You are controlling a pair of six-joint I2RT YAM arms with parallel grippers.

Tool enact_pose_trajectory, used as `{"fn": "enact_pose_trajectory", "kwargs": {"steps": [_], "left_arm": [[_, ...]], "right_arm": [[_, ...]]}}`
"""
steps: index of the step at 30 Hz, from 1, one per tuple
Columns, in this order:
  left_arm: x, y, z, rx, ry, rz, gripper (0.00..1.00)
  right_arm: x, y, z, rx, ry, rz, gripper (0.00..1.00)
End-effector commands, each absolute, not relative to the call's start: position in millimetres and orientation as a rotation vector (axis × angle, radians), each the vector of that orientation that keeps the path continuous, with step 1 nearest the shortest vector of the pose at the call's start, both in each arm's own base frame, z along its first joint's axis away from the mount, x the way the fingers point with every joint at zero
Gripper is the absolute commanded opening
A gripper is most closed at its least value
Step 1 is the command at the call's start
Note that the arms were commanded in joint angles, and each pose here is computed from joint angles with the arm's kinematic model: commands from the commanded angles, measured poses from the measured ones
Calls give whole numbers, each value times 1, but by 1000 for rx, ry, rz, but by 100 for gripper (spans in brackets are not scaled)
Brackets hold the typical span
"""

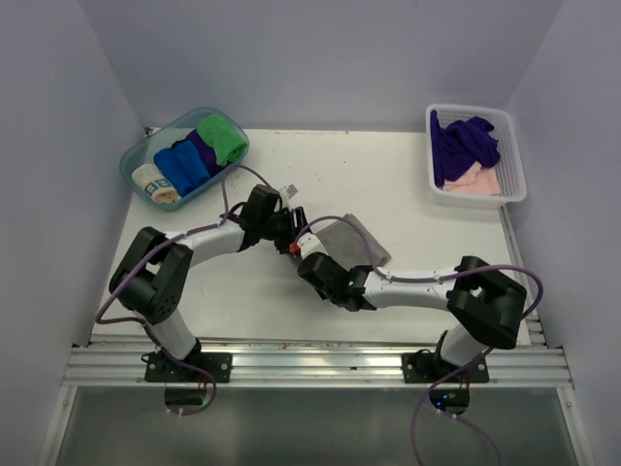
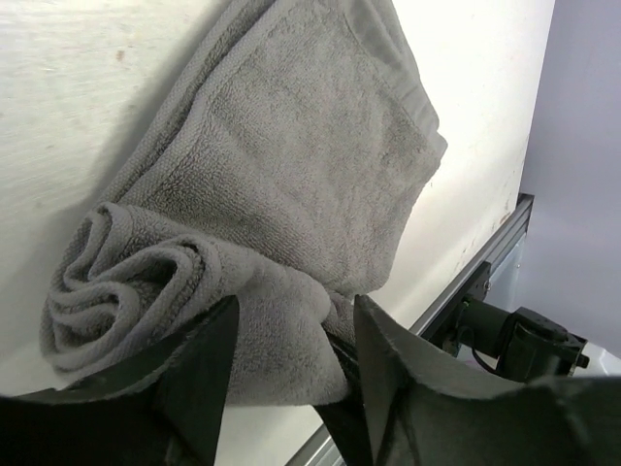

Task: Roll the towels
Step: Roll the towel

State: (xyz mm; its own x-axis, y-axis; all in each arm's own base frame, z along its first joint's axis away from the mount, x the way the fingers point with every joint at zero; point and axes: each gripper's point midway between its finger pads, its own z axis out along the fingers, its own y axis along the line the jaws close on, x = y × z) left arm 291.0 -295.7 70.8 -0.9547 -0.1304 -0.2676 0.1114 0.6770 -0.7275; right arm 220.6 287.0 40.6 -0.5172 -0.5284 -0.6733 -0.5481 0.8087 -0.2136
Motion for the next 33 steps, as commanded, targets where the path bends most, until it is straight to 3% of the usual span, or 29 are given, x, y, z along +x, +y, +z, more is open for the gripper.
{"fn": "enact_pose_trajectory", "kwargs": {"steps": [1, 6, 9, 20, 23, 28, 33], "left_arm": [[300, -268, 88, -37, 2583, -1057, 57], [309, -249, 110, -59, 2531, -1033, 76], [310, -240, 117, -71, 2518, -1022, 82], [299, -208, 115, -135, 2561, -856, 82], [292, -210, 108, -139, 2564, -893, 83], [279, -219, 93, -123, 2577, -963, 94], [278, -232, 81, -156, 2570, -1018, 89]], "right_arm": [[204, 307, 35, -796, 2285, 266, 0], [201, 320, 40, -777, 2306, 415, 0], [200, 326, 46, -756, 2313, 506, 0], [198, 335, 61, -656, 2346, 840, 0], [202, 331, 60, -606, 2357, 900, 0], [197, 331, 56, -585, 2389, 1015, 0], [197, 330, 53, -568, 2392, 1020, 0]]}}
